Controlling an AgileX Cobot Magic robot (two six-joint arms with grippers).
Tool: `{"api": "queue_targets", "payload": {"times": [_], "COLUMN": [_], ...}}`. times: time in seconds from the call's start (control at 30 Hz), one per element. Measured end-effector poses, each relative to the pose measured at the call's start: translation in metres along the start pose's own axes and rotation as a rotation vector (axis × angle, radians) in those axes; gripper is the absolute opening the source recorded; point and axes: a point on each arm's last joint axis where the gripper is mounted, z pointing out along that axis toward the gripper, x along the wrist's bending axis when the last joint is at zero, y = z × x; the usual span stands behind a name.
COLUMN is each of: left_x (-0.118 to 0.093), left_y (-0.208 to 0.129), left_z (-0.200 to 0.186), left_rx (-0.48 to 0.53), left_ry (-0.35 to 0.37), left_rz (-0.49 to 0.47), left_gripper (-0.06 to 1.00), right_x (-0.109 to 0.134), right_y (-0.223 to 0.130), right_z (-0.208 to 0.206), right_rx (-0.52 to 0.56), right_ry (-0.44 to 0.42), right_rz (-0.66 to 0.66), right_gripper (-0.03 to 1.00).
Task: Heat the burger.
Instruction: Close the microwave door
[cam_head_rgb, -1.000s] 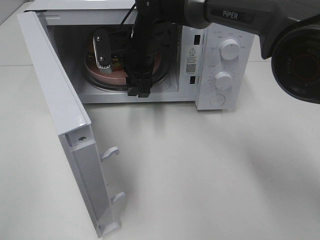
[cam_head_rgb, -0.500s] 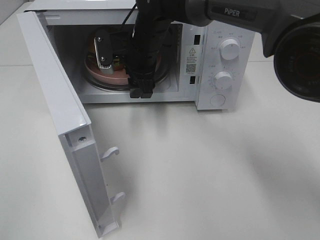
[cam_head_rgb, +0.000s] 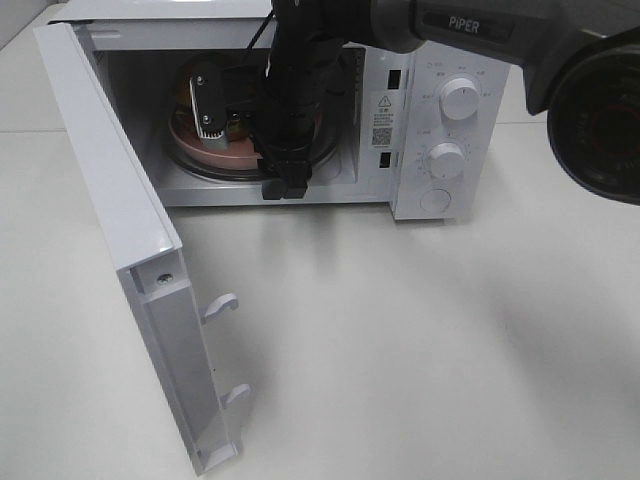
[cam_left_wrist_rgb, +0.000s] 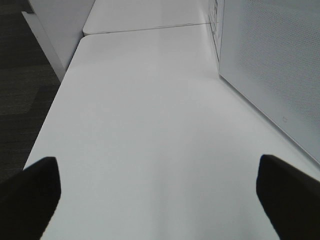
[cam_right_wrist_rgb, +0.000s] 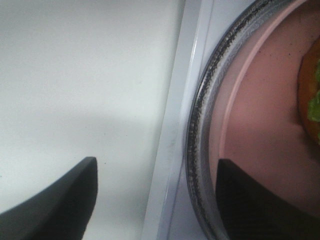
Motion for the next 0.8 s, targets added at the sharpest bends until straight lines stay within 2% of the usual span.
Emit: {"api": "queue_targets", "payload": {"times": [0.67,0.8], "left_x": [0.0000,0.0000], "left_y": [0.0000,0.0000], "left_z": [0.0000,0.0000], "left_rx": [0.000,0.000], "left_ry": [0.000,0.000], "left_rz": [0.000,0.000], "left_gripper": [0.99,0.99], "right_x": [0.0020,0.0084], "right_y": [-0.0009,-0.0041], "right_z": [-0.0080,-0.0093], "right_rx": [0.007,0.018], "right_ry": [0.014,0.037], "right_rz": [0.001,0.001], "right_gripper": [0.68,0.68]}}
